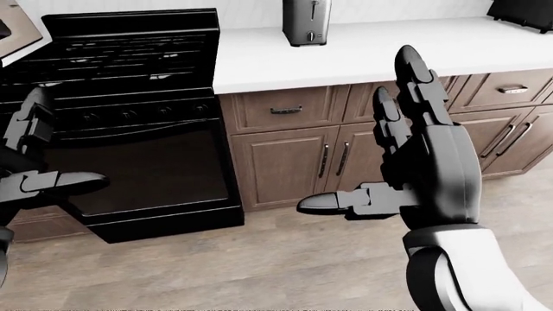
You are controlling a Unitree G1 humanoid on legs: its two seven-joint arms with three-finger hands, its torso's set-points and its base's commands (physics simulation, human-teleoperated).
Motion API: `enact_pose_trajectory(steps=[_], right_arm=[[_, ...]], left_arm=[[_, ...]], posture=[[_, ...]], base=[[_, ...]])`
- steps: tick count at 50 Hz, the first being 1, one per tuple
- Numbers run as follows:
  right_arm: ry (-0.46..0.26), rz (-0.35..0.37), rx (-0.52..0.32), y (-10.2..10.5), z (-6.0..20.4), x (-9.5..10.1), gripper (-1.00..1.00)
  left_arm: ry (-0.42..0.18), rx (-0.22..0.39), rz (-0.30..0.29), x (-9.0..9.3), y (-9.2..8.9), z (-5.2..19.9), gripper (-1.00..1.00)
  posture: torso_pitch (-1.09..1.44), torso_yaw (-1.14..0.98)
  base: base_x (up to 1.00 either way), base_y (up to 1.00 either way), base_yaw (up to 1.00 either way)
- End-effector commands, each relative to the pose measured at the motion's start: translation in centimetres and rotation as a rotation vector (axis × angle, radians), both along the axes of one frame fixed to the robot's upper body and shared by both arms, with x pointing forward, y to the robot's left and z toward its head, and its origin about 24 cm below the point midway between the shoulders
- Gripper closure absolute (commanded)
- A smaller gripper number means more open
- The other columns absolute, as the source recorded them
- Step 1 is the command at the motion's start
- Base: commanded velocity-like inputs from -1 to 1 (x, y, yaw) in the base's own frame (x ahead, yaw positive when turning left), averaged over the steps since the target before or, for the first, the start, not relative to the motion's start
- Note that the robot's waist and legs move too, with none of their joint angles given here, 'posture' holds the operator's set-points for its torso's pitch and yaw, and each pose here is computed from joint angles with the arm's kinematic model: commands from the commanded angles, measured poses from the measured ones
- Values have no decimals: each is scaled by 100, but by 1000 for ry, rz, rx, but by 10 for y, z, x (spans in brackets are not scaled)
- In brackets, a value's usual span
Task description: Navigate to the microwave.
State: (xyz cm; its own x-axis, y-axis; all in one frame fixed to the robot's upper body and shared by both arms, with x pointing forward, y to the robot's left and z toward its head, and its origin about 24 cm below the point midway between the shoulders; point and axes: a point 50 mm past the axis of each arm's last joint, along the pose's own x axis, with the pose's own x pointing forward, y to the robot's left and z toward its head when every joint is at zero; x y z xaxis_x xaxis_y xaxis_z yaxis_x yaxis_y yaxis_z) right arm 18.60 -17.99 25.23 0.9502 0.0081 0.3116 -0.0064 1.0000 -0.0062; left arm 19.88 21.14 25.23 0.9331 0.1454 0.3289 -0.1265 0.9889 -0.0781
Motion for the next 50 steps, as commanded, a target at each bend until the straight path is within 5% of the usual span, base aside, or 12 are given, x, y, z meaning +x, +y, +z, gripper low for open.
enact_pose_trajectory(steps=[1, 50], right_arm=[[-53, 4, 3, 1, 6, -3, -100], [-45, -4, 1, 0, 1, -2, -100]], left_arm=[[-61, 5, 22, -4, 3, 8, -100], [-60, 3, 18, -4, 2, 8, -100]], posture=[[0, 0], [0, 0]], base=[[0, 40, 0], [0, 41, 0]])
